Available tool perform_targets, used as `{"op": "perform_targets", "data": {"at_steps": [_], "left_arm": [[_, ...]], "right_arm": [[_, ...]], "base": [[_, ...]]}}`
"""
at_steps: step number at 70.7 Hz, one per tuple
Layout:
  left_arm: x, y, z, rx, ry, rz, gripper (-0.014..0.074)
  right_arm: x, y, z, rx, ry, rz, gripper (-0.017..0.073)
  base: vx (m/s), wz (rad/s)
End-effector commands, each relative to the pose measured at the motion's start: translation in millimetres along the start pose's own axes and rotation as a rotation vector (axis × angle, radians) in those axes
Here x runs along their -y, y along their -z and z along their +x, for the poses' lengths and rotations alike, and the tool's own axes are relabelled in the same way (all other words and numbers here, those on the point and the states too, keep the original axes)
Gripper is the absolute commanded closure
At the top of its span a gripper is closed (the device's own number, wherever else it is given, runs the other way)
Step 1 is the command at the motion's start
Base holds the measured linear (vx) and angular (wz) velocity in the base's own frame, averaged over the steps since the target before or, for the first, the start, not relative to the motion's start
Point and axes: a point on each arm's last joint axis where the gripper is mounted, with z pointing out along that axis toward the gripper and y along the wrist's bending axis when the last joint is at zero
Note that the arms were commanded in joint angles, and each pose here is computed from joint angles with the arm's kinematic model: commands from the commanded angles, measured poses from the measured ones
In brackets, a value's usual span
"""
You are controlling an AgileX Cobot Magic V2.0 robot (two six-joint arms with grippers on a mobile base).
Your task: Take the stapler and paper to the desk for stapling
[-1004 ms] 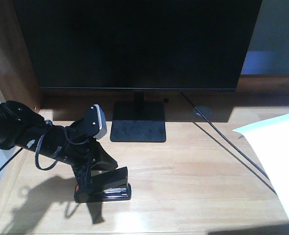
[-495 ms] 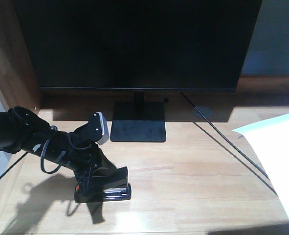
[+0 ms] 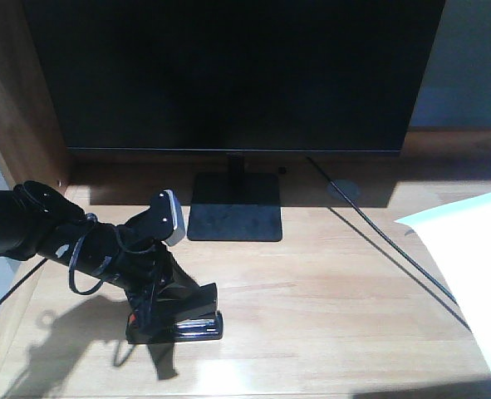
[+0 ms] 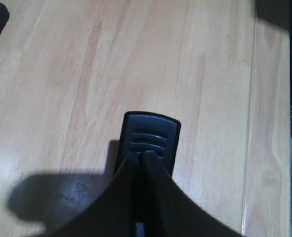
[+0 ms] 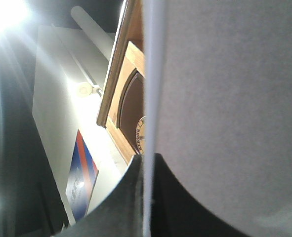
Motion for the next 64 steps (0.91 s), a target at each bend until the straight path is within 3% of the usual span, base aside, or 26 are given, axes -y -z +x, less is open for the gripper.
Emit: {"op": "perform_targets", "data": {"at_steps": [1,51,64], "left_arm": [[3.0,13,-19,0.072,-0.016,-0.015,0.0602],[3.0,13,-19,0.072,-0.016,-0.015,0.0601],[3.0,13,-19,0.072,-0.016,-0.015,0.0601]], "right_arm": [[-9.4,-6,-6,0.032,0.019,-0.053,0.0564],[-9.0,-6,-6,0.035,0.011,-0.049,0.0564],[2.3,-11,1,-0.021,-0.071,0.034,0.0564]], "base": [[0.00,0.00],[0.00,0.00],[0.00,0.00]]}}
